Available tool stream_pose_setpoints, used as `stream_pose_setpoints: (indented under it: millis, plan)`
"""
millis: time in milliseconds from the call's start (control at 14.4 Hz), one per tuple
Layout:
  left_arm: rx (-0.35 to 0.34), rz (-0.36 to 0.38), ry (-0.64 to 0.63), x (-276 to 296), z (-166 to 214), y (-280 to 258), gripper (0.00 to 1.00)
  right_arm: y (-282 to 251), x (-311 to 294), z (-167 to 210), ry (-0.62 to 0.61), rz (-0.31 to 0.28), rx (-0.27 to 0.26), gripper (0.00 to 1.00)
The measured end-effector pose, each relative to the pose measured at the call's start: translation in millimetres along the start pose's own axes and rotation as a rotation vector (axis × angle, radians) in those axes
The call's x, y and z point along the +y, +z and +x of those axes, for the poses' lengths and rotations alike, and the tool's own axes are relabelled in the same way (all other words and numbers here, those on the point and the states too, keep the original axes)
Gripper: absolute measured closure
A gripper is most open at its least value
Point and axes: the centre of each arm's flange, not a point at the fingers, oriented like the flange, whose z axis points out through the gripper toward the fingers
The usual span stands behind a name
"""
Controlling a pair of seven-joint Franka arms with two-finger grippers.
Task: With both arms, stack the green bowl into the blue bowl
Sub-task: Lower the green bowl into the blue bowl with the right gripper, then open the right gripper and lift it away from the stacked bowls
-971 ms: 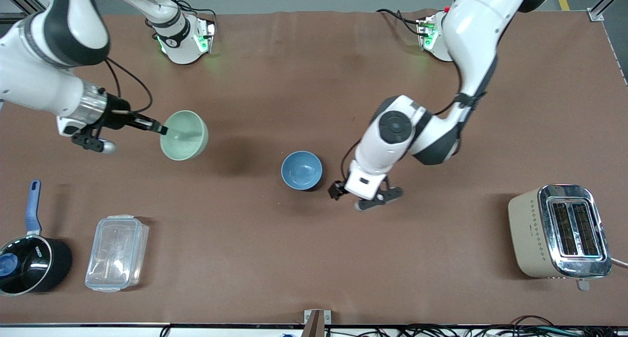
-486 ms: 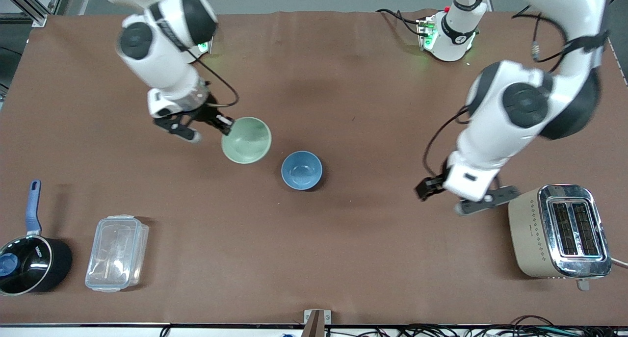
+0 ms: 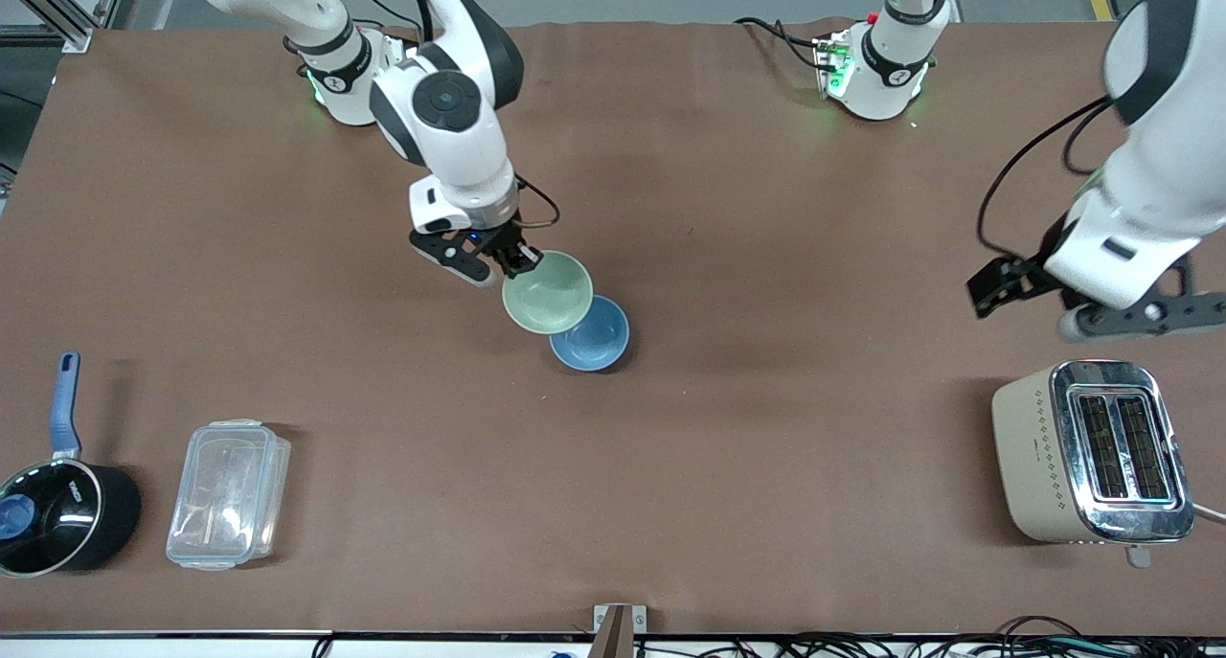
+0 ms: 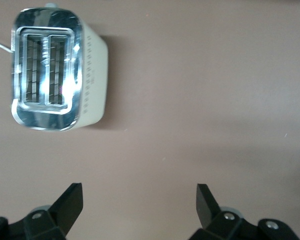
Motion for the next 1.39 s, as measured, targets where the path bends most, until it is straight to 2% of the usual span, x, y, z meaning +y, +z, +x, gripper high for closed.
stream_pose_setpoints:
  millis: [208, 555, 902, 1387]
  plan:
    - [0.001, -0.024, 0.033, -23, -16, -27, 0.0, 14, -11, -2, 0.014, -0.013, 0.003, 0.96]
    - [-0.016, -0.052, 0.027, -44, -44, -35, 0.0, 35, -31, -6, 0.041, 0.031, 0.012, 0.96]
    - [-0.022, -0.054, 0.066, -25, -72, -40, 0.0, 52, -36, -2, 0.053, 0.045, 0.017, 0.96]
    - [-0.028, -0.053, 0.061, -29, -75, -37, 0.0, 74, -38, -2, 0.054, 0.051, 0.017, 0.96]
